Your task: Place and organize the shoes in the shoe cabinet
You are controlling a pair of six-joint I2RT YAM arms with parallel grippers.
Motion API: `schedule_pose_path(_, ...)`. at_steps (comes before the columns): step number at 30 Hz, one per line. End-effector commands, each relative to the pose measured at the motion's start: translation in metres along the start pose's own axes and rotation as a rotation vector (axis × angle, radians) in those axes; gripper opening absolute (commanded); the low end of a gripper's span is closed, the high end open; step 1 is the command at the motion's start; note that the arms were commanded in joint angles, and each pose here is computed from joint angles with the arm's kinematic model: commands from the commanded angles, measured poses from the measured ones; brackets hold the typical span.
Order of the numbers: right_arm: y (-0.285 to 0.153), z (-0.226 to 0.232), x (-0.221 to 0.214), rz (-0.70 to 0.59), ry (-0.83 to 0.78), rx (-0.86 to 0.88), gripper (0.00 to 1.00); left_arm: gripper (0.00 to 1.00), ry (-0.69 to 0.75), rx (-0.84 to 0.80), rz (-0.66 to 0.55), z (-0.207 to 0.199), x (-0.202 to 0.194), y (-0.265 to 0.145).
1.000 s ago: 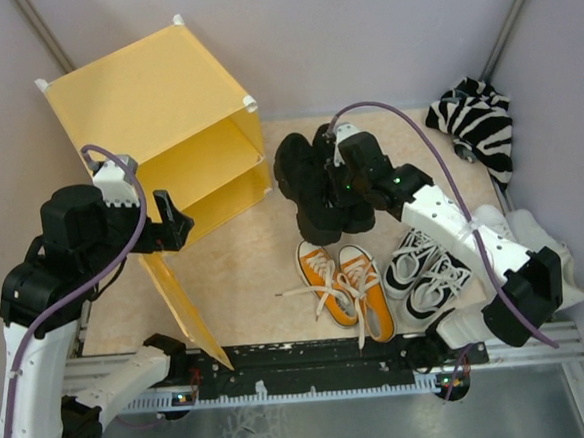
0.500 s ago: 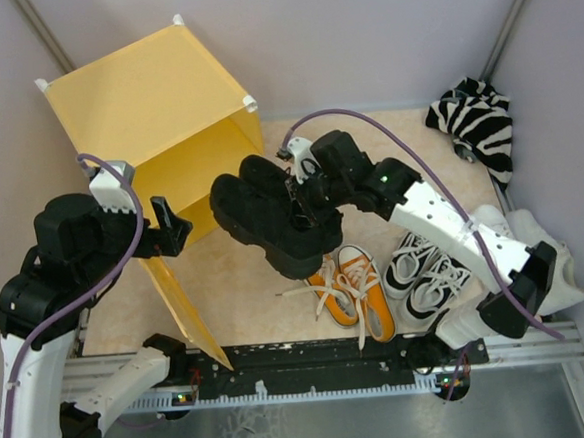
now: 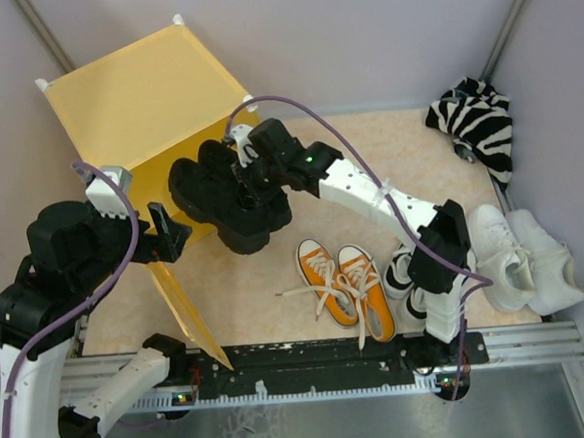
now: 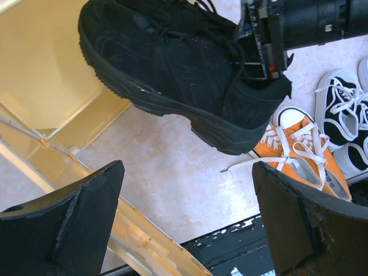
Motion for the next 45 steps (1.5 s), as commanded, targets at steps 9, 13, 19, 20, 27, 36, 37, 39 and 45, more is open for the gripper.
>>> schedule_pose_path(9, -0.016, -0.006, 0.149, -0.501, -0.078, -0.161, 0.0, 0.99, 0.021, -0.038, -0.003, -0.001, -0.006, -0.006)
schedule_pose_path(13, -0.002, -0.017, 0.156, -0.55, -0.058, -0.221, 0.0, 0.99, 0.014, -0.051, 0.007, -0.003, -0.008, -0.006)
schedule_pose_path(19, 0.002, -0.023, 0.174, -0.632, -0.041, -0.258, 0.0, 0.99, 0.011, -0.053, 0.006, -0.003, -0.009, -0.008)
schedule_pose_path(20, 0.001, -0.024, 0.177, -0.642, -0.04, -0.26, 0.0, 0.99, 0.011, -0.054, 0.007, -0.003, -0.009, -0.008)
schedule_pose_path(27, -0.001, -0.023, 0.192, -0.71, -0.022, -0.28, 0.0, 0.99, 0.016, -0.046, 0.021, -0.002, -0.01, -0.006)
schedule_pose_path(36, 0.034, -0.028, 0.184, -0.694, -0.006, -0.285, 0.06, 0.99, 0.012, -0.031, 0.023, 0.0, -0.011, -0.006)
schedule_pose_path(37, 0.036, -0.029, 0.183, -0.692, -0.005, -0.288, 0.1, 0.99, 0.012, -0.028, 0.02, 0.0, -0.011, -0.006)
schedule_pose_path(39, 0.037, -0.029, 0.182, -0.689, -0.005, -0.29, 0.16, 0.99, 0.011, -0.026, 0.021, 0.001, -0.01, -0.005)
schedule_pose_path(45, 0.031, -0.027, 0.182, -0.689, -0.01, -0.283, 0.48, 0.99, 0.018, -0.021, 0.027, 0.002, -0.012, -0.003)
Point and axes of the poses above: each gripper's point midway between its finger pads, its own y axis out along the fingers, its own z axis along the line the jaws close on, x = y × z, the point moved 3 cm from there along -y, back along the fingers, and after that the axes turned 15 degrees about -y, right-handed, at the moved point
